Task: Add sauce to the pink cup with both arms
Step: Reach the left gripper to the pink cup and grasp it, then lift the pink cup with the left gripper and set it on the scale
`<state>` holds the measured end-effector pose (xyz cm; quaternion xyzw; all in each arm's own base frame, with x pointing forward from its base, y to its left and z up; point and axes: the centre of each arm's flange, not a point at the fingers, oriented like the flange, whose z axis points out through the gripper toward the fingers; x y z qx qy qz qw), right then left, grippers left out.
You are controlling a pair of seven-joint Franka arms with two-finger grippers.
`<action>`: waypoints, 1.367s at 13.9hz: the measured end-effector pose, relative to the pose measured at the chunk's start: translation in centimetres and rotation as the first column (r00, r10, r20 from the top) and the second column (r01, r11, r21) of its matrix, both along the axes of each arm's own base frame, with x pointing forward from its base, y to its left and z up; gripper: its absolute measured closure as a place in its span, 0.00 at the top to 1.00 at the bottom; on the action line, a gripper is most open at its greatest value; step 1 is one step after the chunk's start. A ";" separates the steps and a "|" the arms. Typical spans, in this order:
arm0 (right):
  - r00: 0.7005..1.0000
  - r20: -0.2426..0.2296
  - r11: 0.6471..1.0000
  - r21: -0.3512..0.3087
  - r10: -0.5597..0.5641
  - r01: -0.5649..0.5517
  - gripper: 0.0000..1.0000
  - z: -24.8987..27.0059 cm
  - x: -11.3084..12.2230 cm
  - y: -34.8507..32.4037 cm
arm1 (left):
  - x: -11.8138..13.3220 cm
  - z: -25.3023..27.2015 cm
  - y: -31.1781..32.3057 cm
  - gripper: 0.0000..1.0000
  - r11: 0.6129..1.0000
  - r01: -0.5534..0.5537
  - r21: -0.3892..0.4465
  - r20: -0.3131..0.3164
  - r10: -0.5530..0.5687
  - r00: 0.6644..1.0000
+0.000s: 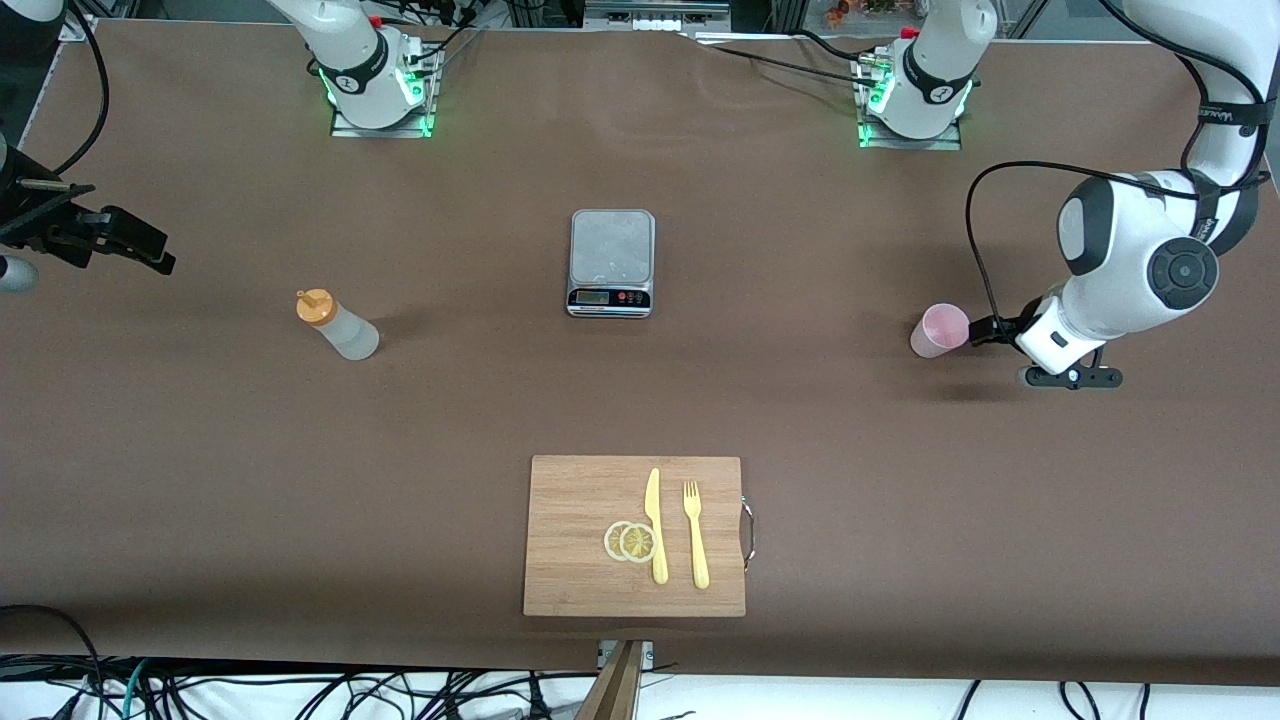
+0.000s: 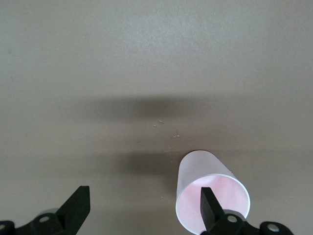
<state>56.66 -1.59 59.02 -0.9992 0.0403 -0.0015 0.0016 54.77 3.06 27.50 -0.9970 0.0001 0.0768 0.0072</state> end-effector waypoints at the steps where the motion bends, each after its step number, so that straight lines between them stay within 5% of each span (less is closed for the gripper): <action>1: 1.000 0.000 1.000 0.000 0.001 -0.001 1.00 0.0 0.0 0.0 | -0.3 -0.5 -0.1 1.00 1.000 0.002 -0.001 -0.001 -0.002 1.000; 14: 1.000 -0.001 1.000 0.000 0.003 -0.003 1.00 0.0 0.0 -0.2 | -3.4 -4.2 -2.0 0.96 1.000 0.013 -0.017 -0.016 -0.013 1.000; 16: 1.000 -0.001 1.000 0.000 0.002 -0.002 1.00 0.0 0.0 -0.2 | -3.5 -4.3 -2.0 0.90 1.000 0.013 -0.017 -0.018 -0.013 1.000; 19: 1.000 -0.001 1.000 0.000 0.002 -0.002 1.00 0.0 0.0 -0.2 | -3.6 -4.3 -2.0 0.63 1.000 0.005 -0.022 -0.019 -0.005 1.000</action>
